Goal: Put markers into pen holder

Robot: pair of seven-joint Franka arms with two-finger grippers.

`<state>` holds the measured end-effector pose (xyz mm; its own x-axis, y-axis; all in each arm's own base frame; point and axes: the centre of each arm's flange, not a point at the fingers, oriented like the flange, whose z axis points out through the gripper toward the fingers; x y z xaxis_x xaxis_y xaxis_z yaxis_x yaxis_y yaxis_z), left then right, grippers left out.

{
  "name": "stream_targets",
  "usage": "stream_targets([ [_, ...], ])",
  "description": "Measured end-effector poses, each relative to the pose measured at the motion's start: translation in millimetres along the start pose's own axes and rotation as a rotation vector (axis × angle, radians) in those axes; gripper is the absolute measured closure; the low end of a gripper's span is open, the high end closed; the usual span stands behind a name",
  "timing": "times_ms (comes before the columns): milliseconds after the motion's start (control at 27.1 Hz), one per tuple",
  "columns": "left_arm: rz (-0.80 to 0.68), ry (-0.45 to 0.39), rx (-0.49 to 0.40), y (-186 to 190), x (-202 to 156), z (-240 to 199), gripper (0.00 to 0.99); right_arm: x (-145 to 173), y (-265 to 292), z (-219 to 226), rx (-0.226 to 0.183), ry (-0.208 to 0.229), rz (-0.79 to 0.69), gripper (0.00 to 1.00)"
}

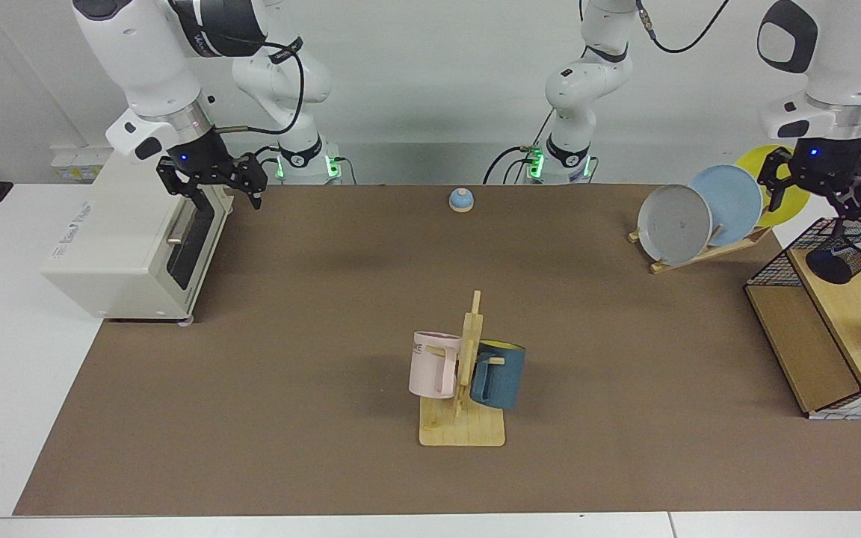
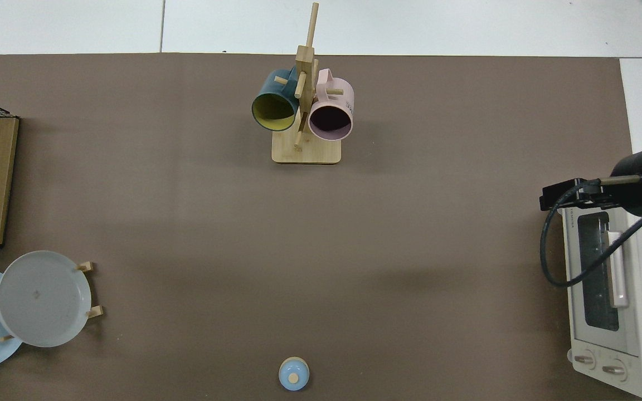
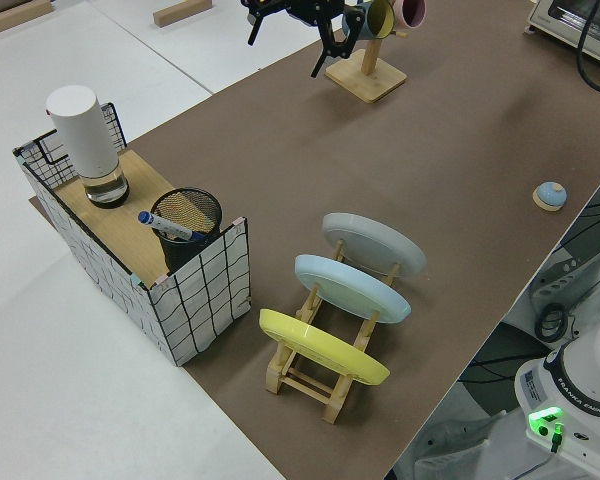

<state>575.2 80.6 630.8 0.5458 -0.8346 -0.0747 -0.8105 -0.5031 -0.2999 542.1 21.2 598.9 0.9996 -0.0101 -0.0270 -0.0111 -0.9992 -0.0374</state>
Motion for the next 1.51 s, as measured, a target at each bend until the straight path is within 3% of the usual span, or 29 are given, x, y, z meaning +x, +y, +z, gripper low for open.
stream_targets([
  [258,-0.361,0.040,-0.115,30,34,-10,0.000,0,0,0,0.000,0.000,0.000,0.00],
  [589,-0.705,0.051,-0.222,49,56,-15,0.000,0,0,0,0.000,0.000,0.000,0.00],
  [1510,-0.844,0.021,-0.263,63,69,-20,0.000,0,0,0,0.000,0.000,0.000,0.00],
])
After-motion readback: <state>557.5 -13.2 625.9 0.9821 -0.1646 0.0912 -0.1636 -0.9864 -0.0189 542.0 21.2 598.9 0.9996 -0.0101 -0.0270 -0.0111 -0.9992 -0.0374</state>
